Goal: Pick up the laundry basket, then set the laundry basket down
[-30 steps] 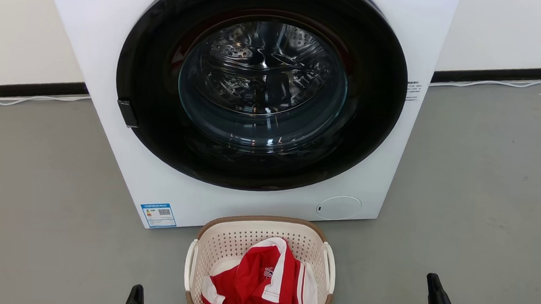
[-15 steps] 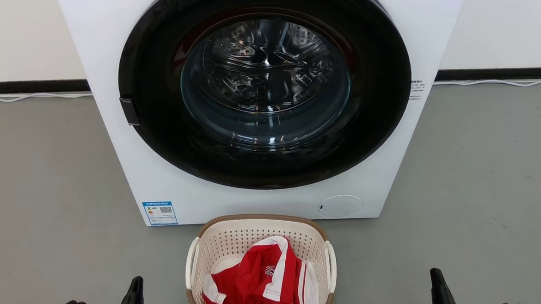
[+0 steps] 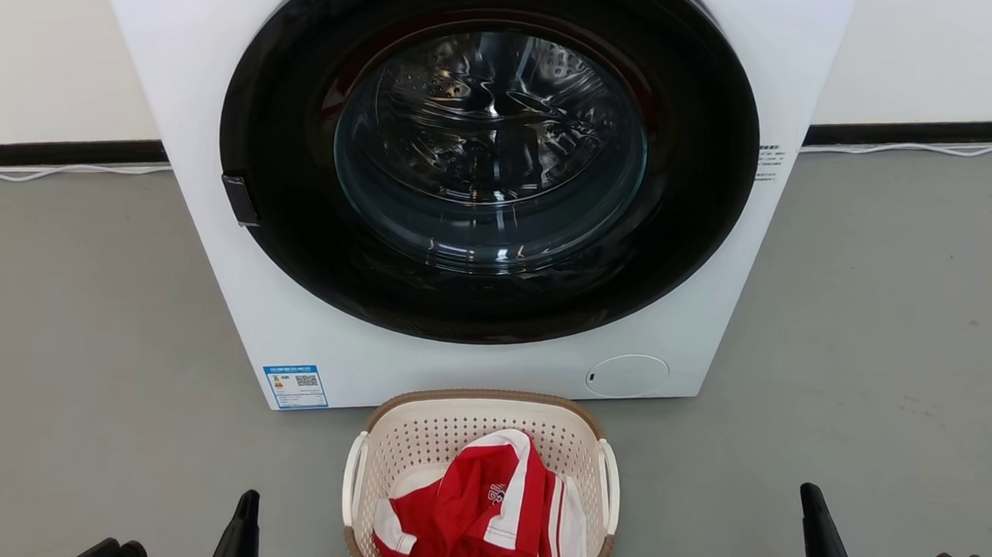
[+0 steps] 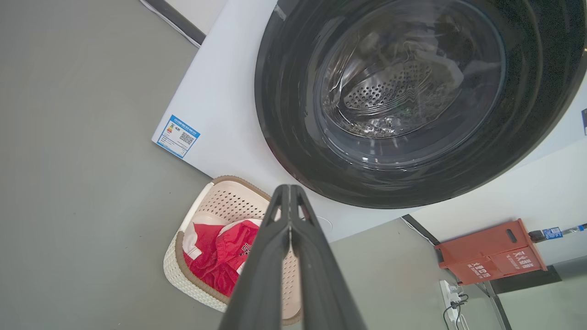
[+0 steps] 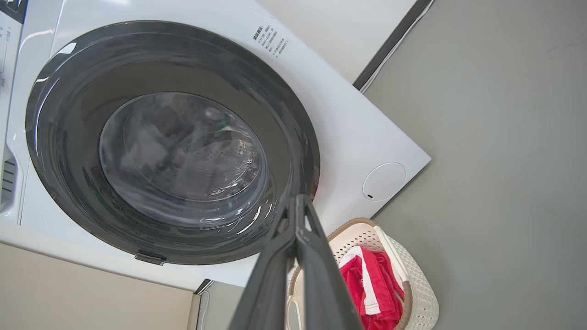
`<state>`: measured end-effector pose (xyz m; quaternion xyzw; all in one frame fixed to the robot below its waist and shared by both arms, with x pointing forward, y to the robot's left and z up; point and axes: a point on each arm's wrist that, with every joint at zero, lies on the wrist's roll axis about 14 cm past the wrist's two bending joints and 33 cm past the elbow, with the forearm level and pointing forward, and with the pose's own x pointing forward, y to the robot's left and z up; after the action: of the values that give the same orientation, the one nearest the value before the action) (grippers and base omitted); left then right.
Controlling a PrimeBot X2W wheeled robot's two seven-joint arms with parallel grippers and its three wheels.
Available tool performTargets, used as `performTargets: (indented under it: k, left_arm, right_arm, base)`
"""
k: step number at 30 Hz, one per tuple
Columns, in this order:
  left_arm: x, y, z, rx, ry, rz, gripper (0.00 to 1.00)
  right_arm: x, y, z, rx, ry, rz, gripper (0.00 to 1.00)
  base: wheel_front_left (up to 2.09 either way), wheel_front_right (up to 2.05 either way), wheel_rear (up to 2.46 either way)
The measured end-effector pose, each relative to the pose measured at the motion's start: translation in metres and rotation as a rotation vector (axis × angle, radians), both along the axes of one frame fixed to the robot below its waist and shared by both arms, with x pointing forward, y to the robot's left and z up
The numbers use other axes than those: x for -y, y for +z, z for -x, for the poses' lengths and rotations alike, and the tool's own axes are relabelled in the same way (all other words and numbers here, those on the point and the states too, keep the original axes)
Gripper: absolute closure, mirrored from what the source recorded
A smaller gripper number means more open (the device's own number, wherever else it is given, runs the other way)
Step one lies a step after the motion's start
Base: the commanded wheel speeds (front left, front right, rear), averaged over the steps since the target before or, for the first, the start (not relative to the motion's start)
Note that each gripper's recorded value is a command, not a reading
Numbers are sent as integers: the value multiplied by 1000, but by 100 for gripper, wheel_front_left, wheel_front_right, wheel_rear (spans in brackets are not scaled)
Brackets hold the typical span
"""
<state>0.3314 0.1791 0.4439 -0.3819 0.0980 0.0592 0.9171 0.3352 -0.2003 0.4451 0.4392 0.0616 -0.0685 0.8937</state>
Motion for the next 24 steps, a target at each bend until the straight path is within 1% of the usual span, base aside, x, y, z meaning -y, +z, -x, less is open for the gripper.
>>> performTargets:
  k: [3, 24]
  left_arm:
    - [-1, -2, 1, -9, 4, 20, 100]
    - [-3, 7, -15, 17, 32, 274, 100]
  right_arm:
    - [0, -1, 0, -4, -2, -21, 100]
    - [3, 10, -15, 28, -33, -230, 100]
  base:
    - [0, 0, 0]
    - [0, 0, 0]
